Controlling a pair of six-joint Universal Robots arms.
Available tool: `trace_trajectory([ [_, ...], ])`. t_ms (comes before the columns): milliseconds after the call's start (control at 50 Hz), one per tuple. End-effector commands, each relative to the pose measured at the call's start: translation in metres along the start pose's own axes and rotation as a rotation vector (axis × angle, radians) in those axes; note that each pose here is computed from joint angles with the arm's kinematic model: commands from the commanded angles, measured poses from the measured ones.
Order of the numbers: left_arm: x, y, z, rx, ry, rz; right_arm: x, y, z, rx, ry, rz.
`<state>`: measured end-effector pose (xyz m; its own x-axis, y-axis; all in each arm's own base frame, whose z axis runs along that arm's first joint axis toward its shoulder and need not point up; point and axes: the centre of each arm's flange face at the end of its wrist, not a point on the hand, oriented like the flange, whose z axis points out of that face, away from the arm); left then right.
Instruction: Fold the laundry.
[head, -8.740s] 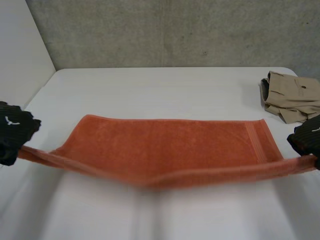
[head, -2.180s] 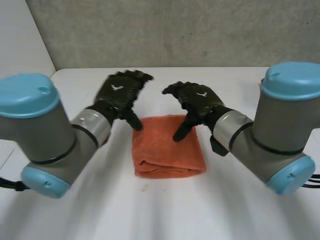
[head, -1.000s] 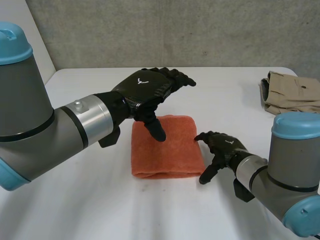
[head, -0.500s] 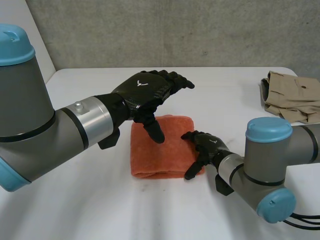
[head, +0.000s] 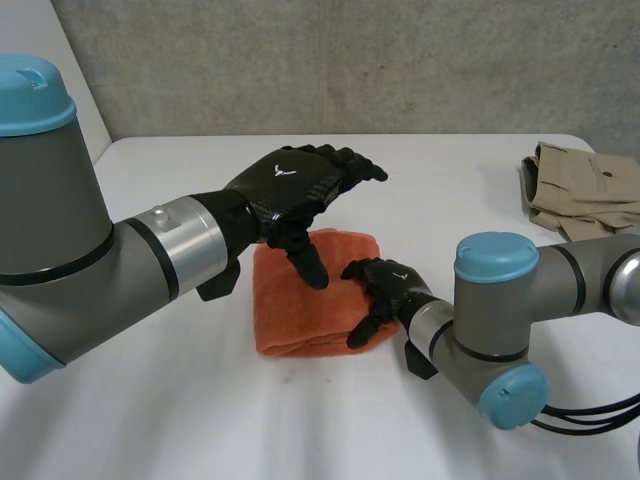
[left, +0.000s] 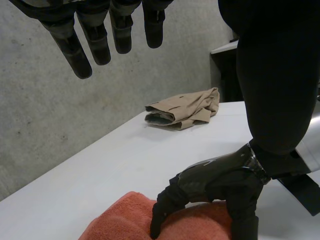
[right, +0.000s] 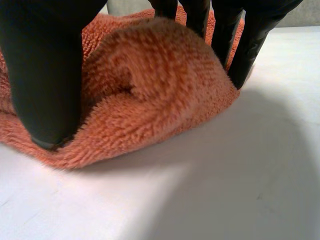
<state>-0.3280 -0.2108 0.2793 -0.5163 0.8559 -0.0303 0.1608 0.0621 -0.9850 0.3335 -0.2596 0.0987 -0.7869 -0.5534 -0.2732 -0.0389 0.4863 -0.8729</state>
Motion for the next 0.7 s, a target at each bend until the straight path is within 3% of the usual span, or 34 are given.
trace_trajectory([
  [20,-0.001,0.0,0.0,0.0,-0.004,0.0,0.001,-0.003,0.006,0.014,0.007,-0.003],
  [220,-0.002,-0.002,-0.002,0.007,-0.007,0.003,-0.002,-0.028,-0.015,0.051,0.092,-0.108],
  [340,-0.003,-0.003,-0.002,0.009,-0.01,0.002,-0.024,-0.05,-0.046,0.152,0.116,-0.422],
  [440,-0.006,-0.003,-0.002,0.011,-0.019,0.0,-0.054,-0.04,-0.051,0.184,0.055,-0.61],
  [580,-0.006,-0.003,-0.002,0.008,-0.019,-0.011,-0.072,0.001,-0.036,0.105,-0.004,-0.662],
  [700,-0.006,-0.003,-0.002,0.009,-0.019,-0.01,-0.071,0.01,-0.029,0.09,-0.01,-0.662],
])
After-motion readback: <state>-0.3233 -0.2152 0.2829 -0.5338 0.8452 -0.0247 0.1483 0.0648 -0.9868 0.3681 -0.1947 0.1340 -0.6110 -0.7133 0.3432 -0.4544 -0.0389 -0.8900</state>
